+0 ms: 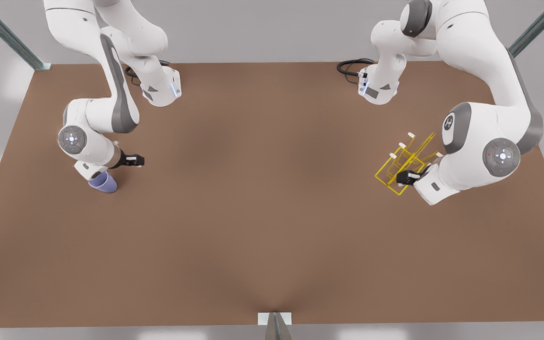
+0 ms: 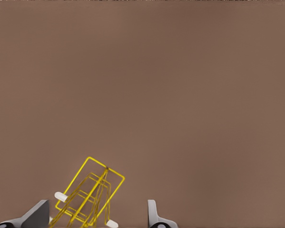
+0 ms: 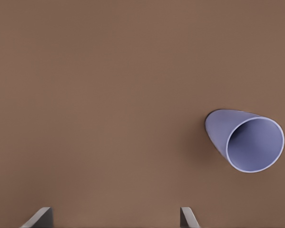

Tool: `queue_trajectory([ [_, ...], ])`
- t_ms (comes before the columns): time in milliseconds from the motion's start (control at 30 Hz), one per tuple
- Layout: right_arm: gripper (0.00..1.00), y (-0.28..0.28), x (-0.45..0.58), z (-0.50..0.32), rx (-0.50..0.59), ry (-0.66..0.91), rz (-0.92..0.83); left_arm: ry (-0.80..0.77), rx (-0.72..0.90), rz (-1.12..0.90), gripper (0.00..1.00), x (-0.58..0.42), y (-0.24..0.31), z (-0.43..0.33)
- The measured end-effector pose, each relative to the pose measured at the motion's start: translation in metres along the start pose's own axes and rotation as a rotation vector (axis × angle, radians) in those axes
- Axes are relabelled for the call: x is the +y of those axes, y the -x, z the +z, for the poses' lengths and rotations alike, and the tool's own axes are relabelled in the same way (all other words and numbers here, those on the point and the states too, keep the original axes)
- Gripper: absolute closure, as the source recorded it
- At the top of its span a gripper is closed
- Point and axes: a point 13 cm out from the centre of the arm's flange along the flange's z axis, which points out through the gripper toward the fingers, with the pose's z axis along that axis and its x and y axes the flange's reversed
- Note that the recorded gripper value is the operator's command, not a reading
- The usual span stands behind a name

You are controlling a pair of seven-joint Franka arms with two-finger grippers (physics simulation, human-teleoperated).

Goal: Place the cup on the cup holder

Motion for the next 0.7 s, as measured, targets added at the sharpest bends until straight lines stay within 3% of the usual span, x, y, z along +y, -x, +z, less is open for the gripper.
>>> queue_trajectory([
  [133, 0.0, 0.024, -0.013, 0.032, -0.05, 0.011, 0.027, 0.006, -0.004, -0.011, 0.0, 0.002, 0.002, 0.001],
  [333, 0.0, 0.031, -0.12, 0.052, -0.111, 0.047, 0.218, 0.007, -0.009, -0.021, 0.0, 0.002, 0.003, 0.001],
  [700, 0.0, 0.028, -0.12, 0.105, -0.106, 0.056, 0.191, 0.032, -0.008, -0.033, 0.0, 0.006, 0.004, 0.002],
])
